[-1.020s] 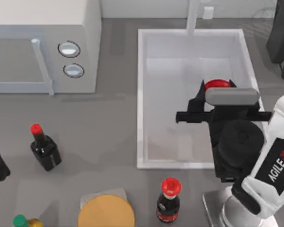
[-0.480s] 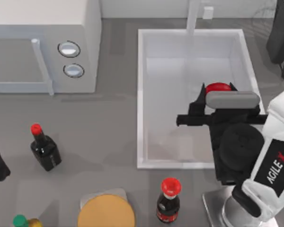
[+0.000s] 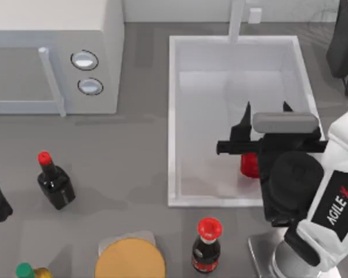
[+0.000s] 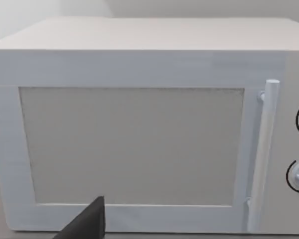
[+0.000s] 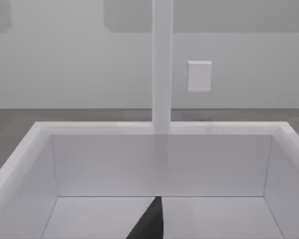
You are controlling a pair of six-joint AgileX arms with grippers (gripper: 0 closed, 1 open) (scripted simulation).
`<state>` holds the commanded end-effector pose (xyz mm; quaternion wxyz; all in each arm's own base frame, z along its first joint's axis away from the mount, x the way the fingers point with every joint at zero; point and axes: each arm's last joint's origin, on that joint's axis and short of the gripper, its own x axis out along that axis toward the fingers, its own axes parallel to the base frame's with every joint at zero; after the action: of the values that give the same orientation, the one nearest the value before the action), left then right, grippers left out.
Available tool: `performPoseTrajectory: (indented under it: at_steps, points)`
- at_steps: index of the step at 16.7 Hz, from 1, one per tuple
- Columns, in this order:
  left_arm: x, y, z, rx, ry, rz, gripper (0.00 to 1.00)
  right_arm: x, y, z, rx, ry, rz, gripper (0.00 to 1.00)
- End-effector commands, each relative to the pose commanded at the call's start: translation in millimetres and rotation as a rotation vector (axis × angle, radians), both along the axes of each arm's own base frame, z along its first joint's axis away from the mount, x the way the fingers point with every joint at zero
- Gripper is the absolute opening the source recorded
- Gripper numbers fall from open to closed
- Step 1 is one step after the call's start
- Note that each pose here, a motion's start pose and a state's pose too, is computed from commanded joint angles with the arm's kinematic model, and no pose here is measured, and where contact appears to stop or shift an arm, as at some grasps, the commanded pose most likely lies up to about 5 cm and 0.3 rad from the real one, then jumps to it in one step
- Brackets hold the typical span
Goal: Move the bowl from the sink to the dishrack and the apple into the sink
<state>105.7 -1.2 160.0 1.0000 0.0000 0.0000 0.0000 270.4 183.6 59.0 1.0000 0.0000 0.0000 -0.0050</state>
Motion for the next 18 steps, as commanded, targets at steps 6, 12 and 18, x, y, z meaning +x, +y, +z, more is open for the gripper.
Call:
performPoseTrajectory:
  at_steps: [6,12,18]
  points:
    - [0.0,0.0,0.0,0.0,0.0,0.0,1.0,0.0,0.0,0.0,0.0,0.0,0.0,1.0]
    - [0.0,0.0,0.0,0.0,0.0,0.0,1.0,0.0,0.3,0.2,0.0,-0.001,0.001,1.0]
    - [0.0,0.0,0.0,0.0,0.0,0.0,1.0,-8.4,-39.8,24.7,-0.024,0.08,0.038,1.0]
